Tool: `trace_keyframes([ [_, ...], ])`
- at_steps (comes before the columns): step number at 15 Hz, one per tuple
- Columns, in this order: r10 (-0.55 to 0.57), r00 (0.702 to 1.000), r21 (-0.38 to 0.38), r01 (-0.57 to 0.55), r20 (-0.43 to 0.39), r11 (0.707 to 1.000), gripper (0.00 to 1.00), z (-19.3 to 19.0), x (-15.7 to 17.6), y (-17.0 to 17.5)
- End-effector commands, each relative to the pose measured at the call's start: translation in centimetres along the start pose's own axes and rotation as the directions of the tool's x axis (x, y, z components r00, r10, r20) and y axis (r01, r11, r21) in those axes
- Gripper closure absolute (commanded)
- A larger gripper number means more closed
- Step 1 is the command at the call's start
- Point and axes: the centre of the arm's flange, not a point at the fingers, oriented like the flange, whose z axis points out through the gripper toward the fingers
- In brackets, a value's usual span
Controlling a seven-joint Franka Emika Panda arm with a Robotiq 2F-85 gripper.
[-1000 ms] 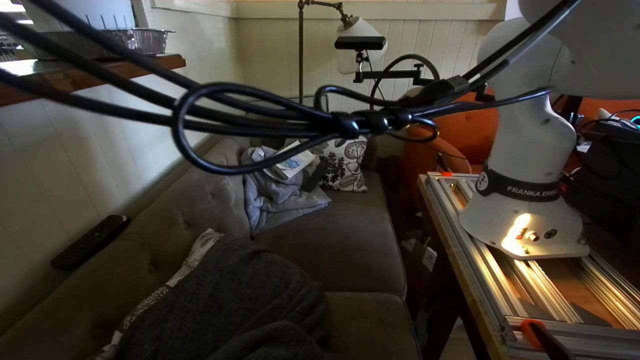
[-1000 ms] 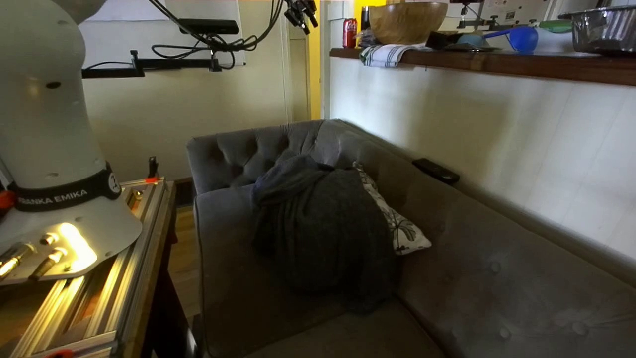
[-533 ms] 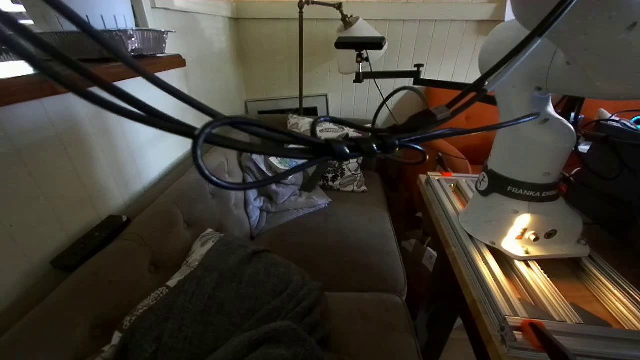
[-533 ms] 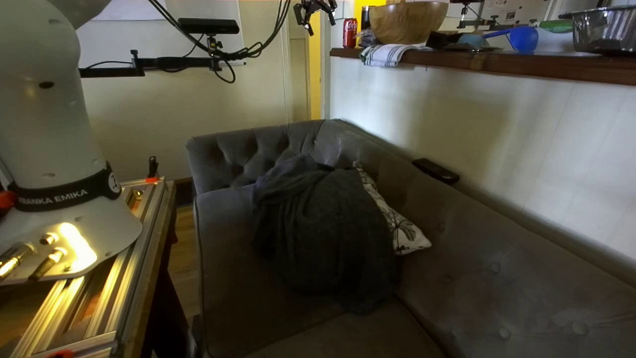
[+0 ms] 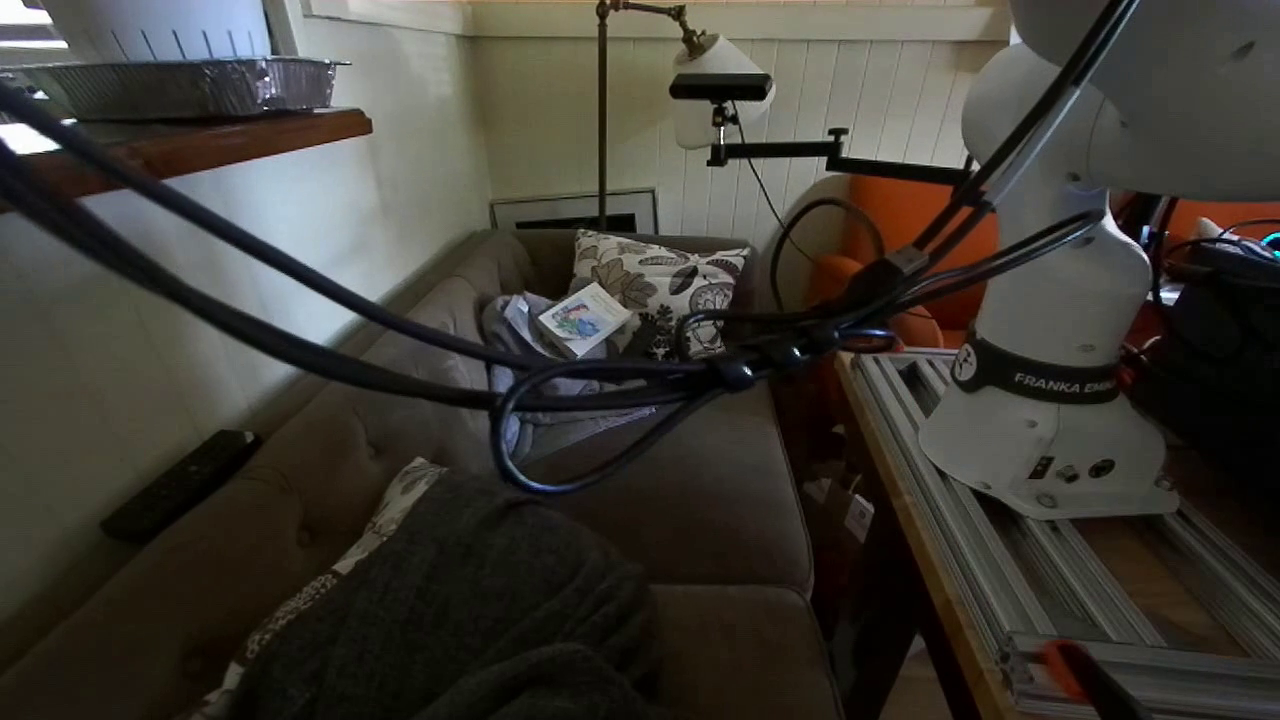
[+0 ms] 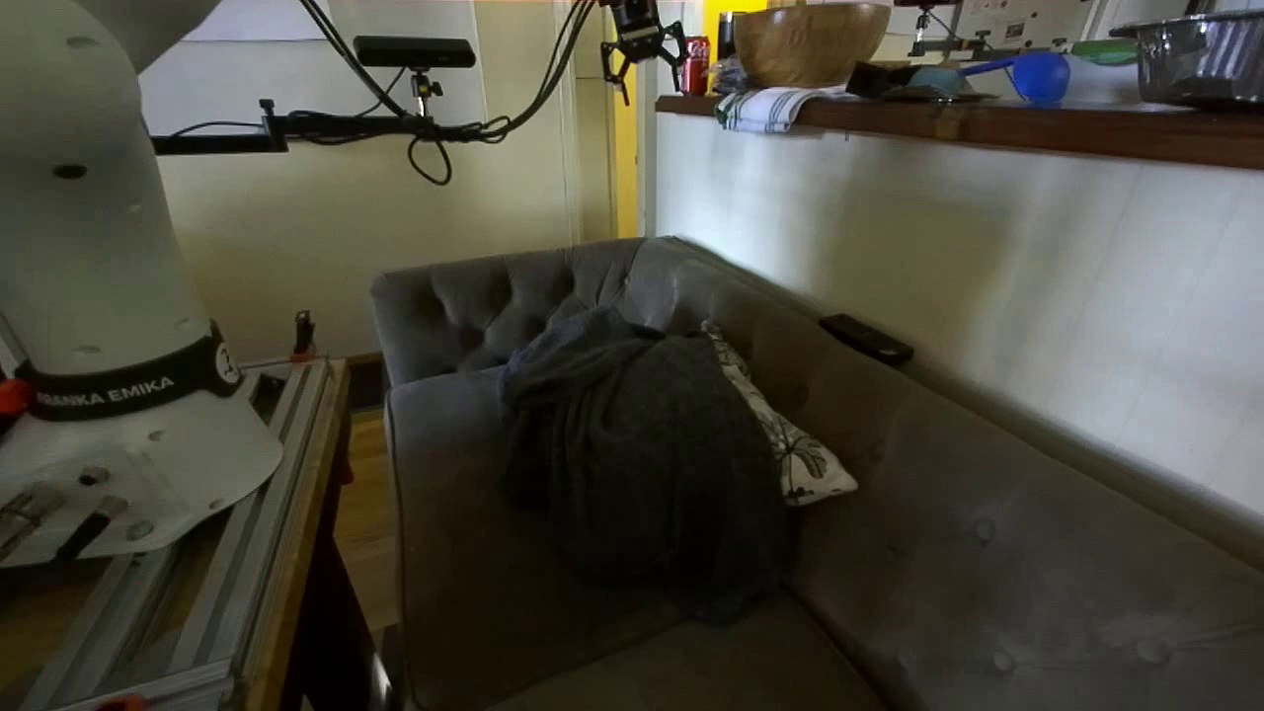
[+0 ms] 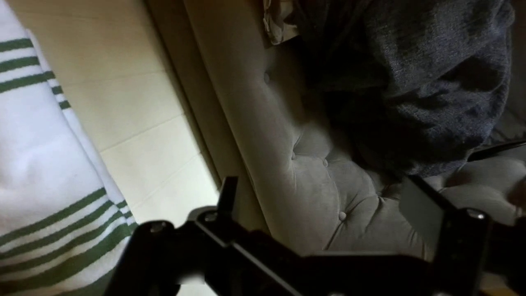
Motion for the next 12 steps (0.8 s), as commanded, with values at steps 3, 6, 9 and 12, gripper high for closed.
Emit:
trace_keyframes([
  [3,0.016,1.000,0.003,-0.016,-0.002,1.000,0.00,-0.2,-0.1,-0.1],
  [6,0.060,0.997,-0.006,-0.060,-0.056,0.998,0.00,-1.1,-0.6,1.5],
  [9,0.206,0.967,0.070,-0.198,-0.147,0.978,0.00,-2.0,-6.5,6.3],
  [12,0.333,0.920,0.148,-0.307,-0.207,0.940,0.00,-1.2,-13.4,9.4],
])
